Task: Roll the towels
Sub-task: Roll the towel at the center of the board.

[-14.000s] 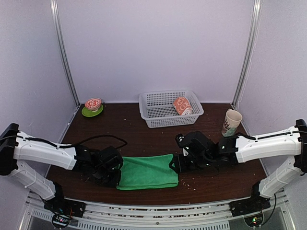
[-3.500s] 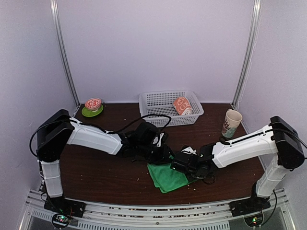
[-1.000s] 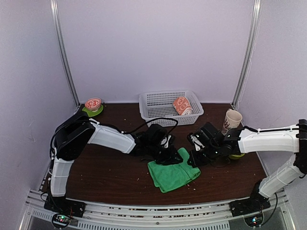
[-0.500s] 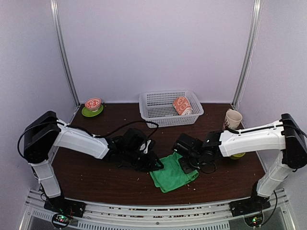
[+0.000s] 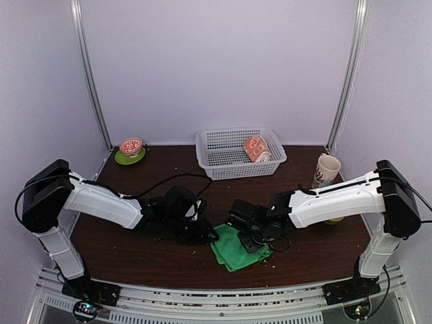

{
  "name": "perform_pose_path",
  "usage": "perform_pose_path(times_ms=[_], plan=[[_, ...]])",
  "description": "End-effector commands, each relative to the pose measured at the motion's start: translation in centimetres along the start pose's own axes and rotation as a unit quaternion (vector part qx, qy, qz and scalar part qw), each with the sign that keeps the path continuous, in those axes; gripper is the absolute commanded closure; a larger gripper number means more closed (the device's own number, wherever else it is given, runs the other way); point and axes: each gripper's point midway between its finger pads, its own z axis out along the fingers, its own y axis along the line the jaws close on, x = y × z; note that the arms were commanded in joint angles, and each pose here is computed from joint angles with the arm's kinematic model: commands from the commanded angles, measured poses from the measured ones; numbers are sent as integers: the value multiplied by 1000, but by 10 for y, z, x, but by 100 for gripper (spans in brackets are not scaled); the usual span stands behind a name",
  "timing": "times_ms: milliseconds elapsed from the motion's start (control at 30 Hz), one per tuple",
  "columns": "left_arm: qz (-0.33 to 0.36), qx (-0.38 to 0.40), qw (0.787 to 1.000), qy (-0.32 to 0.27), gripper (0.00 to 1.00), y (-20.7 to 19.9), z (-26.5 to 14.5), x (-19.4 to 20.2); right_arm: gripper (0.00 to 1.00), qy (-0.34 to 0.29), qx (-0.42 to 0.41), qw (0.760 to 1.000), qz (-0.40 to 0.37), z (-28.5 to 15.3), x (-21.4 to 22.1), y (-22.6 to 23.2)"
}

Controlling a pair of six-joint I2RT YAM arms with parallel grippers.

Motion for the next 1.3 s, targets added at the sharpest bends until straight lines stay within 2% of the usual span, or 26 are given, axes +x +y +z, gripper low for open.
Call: perform_pose_path(times_ms=[0, 233, 467, 700, 867, 1033, 1267], plan=[[5, 21, 999, -29, 73, -12, -6, -14, 75, -16, -68, 997, 17, -9, -9, 26], [19, 30, 999, -35, 73, -26, -5, -25, 60, -13, -120, 992, 31, -8, -6, 42], [28, 51, 998, -39, 73, -47, 5, -44, 59, -11, -149, 987, 57, 3, 4, 41], [25, 93, 995, -19, 73, -67, 26, -55, 57, -27, -168, 983, 74, 5, 6, 37], [21, 125, 992, -17, 73, -78, 33, -59, 53, -29, -173, 981, 78, 7, 8, 35], [20, 132, 991, -9, 73, -79, 42, -59, 52, -25, -175, 981, 78, 10, 10, 35], [-1, 96, 995, 5, 83, -57, 49, -51, 51, -31, -179, 981, 75, 4, 6, 34]])
